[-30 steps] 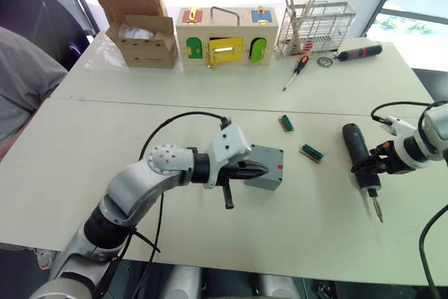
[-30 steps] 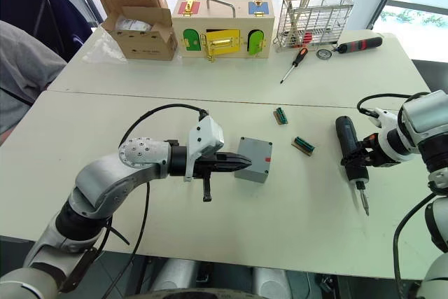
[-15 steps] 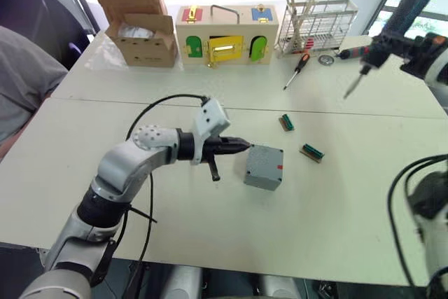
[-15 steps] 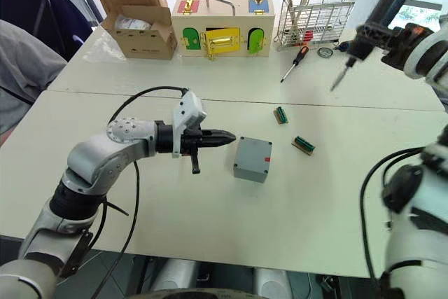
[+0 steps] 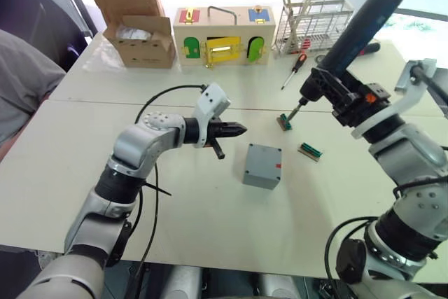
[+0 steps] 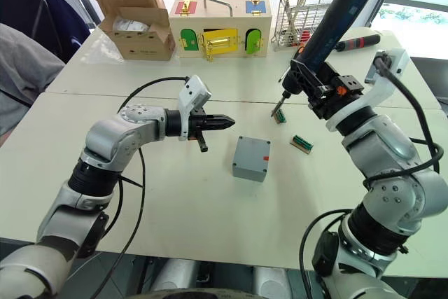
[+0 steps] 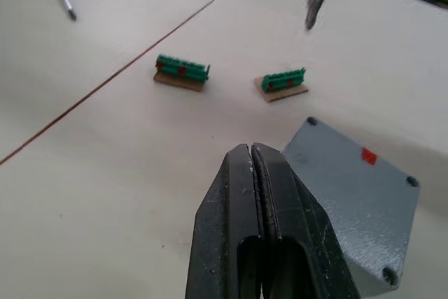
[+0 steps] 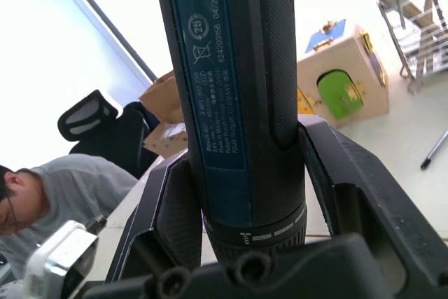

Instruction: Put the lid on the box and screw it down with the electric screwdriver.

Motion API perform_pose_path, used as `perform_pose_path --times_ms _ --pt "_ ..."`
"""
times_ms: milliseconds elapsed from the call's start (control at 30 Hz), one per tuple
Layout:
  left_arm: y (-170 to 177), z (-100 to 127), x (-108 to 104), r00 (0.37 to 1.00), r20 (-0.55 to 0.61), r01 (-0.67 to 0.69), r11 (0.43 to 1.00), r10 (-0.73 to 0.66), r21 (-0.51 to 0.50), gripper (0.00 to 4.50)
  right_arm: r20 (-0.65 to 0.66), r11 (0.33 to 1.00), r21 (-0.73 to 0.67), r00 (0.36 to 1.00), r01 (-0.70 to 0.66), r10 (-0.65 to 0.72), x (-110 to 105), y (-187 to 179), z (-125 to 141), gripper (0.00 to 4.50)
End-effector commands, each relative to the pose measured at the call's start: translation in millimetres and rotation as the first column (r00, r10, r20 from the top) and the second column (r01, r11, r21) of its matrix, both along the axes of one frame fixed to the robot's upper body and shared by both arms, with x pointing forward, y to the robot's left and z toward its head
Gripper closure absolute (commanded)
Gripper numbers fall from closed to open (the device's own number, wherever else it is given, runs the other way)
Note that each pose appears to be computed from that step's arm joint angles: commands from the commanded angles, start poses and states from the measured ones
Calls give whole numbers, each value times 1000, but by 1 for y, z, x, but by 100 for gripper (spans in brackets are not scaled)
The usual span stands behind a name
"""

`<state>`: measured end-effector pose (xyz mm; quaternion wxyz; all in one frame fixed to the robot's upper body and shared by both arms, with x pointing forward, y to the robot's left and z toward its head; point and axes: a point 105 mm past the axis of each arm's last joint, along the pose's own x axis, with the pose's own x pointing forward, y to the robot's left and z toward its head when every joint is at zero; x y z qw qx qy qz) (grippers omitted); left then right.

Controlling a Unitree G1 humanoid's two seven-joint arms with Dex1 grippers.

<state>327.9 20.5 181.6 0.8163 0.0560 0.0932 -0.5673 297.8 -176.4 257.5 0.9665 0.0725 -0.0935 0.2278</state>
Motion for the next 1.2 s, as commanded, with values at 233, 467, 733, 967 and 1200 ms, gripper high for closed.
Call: perform_pose_path --times_ms 233,467,733,967,1200 --pt "-19 1 -31 987 -5 163 986 -163 -30 450 120 982 -169 988 -77 98 -12 19 -2 265" --pt "-24 -16 -24 988 -27 150 989 -149 15 450 122 974 -205 985 -99 126 -11 27 -11 265" --pt "-26 -32 -28 981 -45 192 979 -189 73 450 116 972 -216 986 -90 118 -11 27 -16 265" --pt "-26 -44 -24 982 -41 186 975 -182 122 450 121 972 -220 986 -82 111 -12 25 -16 265" --pt "-29 -46 -26 979 -52 202 973 -197 113 450 118 976 -208 989 -62 89 -13 21 -17 265"
